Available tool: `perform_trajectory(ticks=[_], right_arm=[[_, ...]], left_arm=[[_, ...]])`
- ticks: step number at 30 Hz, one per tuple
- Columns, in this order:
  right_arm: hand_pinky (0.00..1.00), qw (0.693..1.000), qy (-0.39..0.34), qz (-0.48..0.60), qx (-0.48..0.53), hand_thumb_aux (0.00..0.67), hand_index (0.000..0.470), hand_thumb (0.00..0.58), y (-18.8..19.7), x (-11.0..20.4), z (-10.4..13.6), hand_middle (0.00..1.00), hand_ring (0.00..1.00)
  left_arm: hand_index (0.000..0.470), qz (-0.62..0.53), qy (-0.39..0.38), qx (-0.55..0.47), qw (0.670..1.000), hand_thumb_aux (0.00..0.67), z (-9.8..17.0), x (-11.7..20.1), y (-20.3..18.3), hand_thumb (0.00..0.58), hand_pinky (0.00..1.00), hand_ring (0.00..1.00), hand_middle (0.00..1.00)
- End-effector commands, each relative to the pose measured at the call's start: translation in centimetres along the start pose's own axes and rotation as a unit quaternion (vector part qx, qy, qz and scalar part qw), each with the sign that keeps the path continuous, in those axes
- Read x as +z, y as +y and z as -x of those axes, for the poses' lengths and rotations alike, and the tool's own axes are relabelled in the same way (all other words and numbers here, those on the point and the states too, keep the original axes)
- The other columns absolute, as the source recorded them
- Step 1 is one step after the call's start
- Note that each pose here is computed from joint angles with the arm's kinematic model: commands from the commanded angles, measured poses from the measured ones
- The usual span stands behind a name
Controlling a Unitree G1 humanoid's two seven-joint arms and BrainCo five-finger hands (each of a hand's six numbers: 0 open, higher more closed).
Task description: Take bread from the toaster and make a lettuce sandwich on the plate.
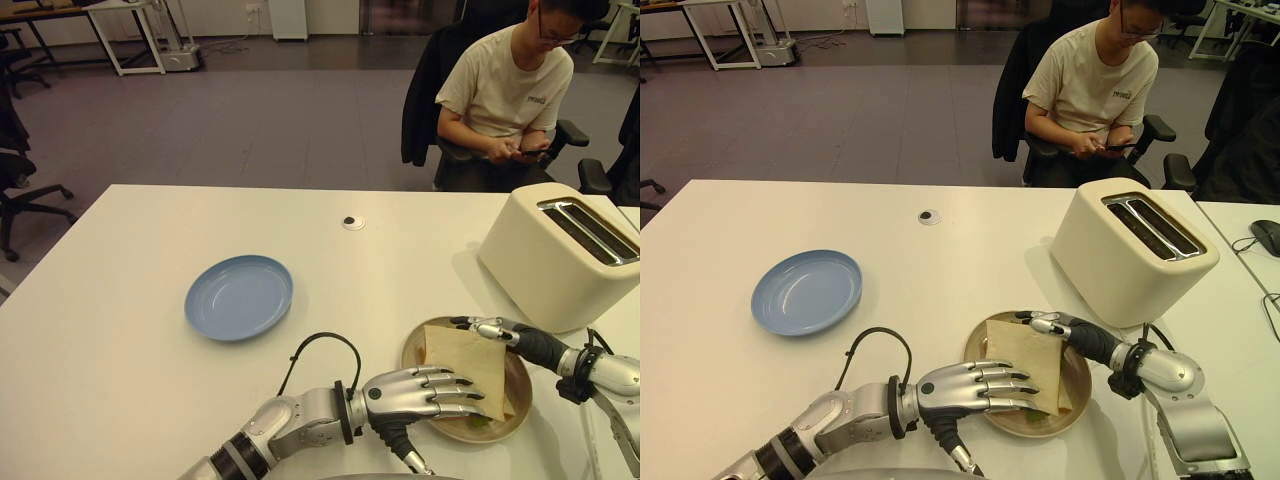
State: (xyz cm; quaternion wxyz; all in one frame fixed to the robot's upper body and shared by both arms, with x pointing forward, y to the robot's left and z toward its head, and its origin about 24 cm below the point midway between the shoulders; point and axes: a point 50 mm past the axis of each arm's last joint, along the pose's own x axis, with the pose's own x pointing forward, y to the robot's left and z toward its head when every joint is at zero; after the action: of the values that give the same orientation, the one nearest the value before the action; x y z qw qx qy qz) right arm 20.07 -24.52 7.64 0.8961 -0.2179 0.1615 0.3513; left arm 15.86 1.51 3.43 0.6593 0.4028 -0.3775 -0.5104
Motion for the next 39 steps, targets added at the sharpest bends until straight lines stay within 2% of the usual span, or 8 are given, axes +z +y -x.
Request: perform_trajectory(ticks=[1,23,25,26,27,28,30,39], right_arm=[[0.0,0.997,-0.075,0.003,-0.027,0.0,0.0,0.0,-0.8,2.9,0.1,0.0,0.0],[0.0,0.946,-0.248,-0.038,-0.205,0.0,0.0,0.0,-5.0,6.9,2.2,0.0,0.0],[0.0,0.945,-0.264,-0.062,-0.18,0.021,0.015,0.036,-4.5,6.3,2.3,0.0,0.0],[0.0,0.945,-0.273,-0.07,-0.167,0.402,0.282,0.487,-4.2,6.2,2.4,0.0,0.0],[0.0,0.943,-0.286,-0.078,-0.152,0.67,0.47,0.58,-4.0,6.2,2.5,0.0,0.0],[0.29,0.94,-0.3,-0.085,-0.137,0.67,0.47,0.58,-3.8,6.3,2.8,0.29,0.29],[0.96,0.937,-0.32,-0.104,-0.099,0.67,0.47,0.58,-3.6,6.4,3.5,0.96,0.96],[1.0,0.967,-0.038,-0.085,0.237,0.67,0.47,0.58,0.8,-0.4,8.4,1.0,1.0]], left_arm=[[0.0,0.02,0.022,-0.07,0.997,0.0,1.2,-0.5,-2.2,0.0,0.0,0.0,0.0],[0.0,0.089,0.007,0.106,0.99,0.0,0.4,1.0,4.7,0.0,0.0,0.0,0.0],[0.0,0.223,-0.015,0.198,0.954,0.0,0.8,1.7,7.9,0.0,0.7,0.7,0.7],[0.0,0.283,-0.031,0.223,0.932,0.0,1.2,1.9,9.1,0.0,1.0,1.0,1.0],[0.0,0.33,-0.045,0.233,0.914,0.0,1.6,2.0,9.9,0.0,1.0,1.0,1.0],[0.345,0.361,-0.053,0.231,0.902,0.491,2.0,1.8,10.2,0.539,1.0,1.0,1.0],[0.47,0.396,-0.046,0.194,0.897,0.67,3.0,1.5,9.7,0.58,1.0,1.0,1.0],[0.47,0.35,0.1,-0.083,0.928,0.67,7.4,-0.9,4.5,0.58,1.0,1.0,1.0]])
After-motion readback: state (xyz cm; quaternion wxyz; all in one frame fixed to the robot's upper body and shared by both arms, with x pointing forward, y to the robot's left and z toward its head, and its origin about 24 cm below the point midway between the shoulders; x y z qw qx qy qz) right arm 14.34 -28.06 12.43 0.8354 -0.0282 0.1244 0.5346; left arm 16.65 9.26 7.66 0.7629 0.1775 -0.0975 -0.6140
